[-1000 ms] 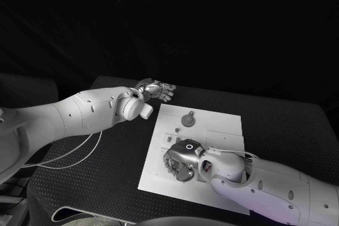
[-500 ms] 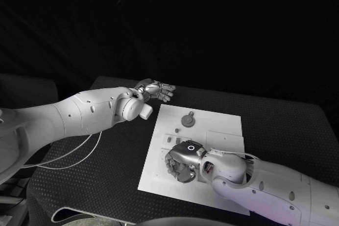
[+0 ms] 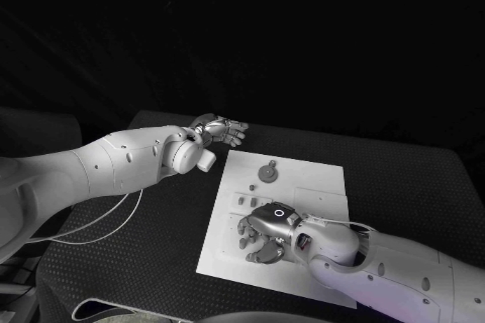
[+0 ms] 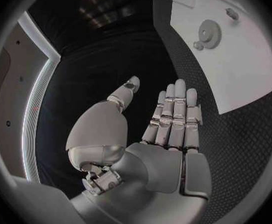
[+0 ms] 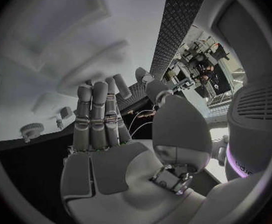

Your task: Assemble the parts on the task board

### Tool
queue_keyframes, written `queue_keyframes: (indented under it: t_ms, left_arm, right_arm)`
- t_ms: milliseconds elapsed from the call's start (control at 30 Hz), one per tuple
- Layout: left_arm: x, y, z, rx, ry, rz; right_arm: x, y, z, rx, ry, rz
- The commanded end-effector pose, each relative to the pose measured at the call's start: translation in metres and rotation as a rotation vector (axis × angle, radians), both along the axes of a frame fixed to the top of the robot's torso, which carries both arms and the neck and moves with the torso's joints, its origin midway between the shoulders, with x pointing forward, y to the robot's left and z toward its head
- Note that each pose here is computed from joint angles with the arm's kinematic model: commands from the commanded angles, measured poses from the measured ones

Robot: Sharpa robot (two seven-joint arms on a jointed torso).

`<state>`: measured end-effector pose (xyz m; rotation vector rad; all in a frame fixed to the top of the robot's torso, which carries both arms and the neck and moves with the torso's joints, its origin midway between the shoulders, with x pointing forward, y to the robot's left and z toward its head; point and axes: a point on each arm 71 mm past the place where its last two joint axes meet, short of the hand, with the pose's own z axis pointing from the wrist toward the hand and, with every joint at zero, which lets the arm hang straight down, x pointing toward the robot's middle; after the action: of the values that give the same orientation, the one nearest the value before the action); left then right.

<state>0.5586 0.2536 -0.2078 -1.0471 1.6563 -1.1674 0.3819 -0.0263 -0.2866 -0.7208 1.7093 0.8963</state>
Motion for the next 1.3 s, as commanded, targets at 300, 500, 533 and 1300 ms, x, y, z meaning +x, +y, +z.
queue_keyframes:
  t_ms: [300,500,533,1300]
  left_arm:
    - [-0.0001,0.0,0.0015,-0.004,-0.006,-0.009]
    - [0.0,0.003,0.0014,-0.002,-0.006,-0.005]
    - [0.0001,0.003,0.0014,-0.002,-0.006,-0.004]
    - [0.0016,0.006,-0.0003,-0.001,-0.003,0.001]
  right_arm:
    - [0.008,-0.016,0.028,0.123,-0.01,-0.036]
    - [0.023,-0.039,0.057,0.248,0.078,-0.109]
    - [0.026,-0.045,0.061,0.252,0.1,-0.124]
    - [0.055,-0.189,0.044,0.035,0.824,-0.658]
